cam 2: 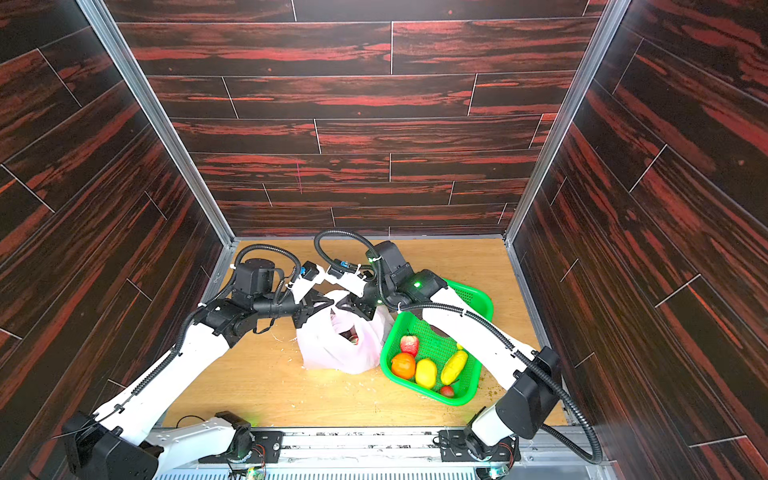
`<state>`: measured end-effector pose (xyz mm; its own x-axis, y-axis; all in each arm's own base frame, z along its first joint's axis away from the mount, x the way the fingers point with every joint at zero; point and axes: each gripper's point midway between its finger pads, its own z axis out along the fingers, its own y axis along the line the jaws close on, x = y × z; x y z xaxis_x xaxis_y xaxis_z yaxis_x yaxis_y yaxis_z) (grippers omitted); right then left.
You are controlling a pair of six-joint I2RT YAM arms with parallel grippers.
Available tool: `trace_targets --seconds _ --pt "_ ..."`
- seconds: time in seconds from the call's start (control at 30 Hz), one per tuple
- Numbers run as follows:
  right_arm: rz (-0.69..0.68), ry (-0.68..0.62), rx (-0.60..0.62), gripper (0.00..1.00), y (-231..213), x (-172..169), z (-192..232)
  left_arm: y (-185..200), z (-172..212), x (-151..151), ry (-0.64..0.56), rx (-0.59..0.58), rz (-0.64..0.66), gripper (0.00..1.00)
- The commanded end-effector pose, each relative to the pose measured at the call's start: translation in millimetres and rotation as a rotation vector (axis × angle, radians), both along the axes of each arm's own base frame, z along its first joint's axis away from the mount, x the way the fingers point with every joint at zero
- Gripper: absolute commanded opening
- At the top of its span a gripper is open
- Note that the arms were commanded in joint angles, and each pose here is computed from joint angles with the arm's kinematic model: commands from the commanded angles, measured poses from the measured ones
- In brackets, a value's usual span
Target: Place the fake fruits into the plastic bag and tie a complex knot
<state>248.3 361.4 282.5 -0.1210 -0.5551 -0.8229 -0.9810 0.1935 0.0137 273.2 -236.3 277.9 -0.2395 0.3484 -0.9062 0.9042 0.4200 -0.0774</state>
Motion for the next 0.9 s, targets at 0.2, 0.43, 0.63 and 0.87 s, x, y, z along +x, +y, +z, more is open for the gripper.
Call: trace_targets --seconds 0.2,0.43,0.63,0.87 --pt "-0.048 -0.056 0.0 0.0 -7.9 5.0 0.2 19.0 29.6 1.0 -0.101 -0.042 0.12 0.36" --pt "-0.109 -0.14 0.05 0.0 -12.8 14.4 13.6 53.0 38.4 15.6 -0.04 -0.226 0.305 0.61" --pt "-0.141 -0.23 0.113 0.0 -16.7 18.6 27.8 87.6 16.7 45.3 0.017 -0.223 0.497 0.64" --pt "-0.107 -0.227 0.145 0.0 -14.3 11.9 28.7 62.2 1.7 72.6 -0.072 -0.25 0.313 0.58"
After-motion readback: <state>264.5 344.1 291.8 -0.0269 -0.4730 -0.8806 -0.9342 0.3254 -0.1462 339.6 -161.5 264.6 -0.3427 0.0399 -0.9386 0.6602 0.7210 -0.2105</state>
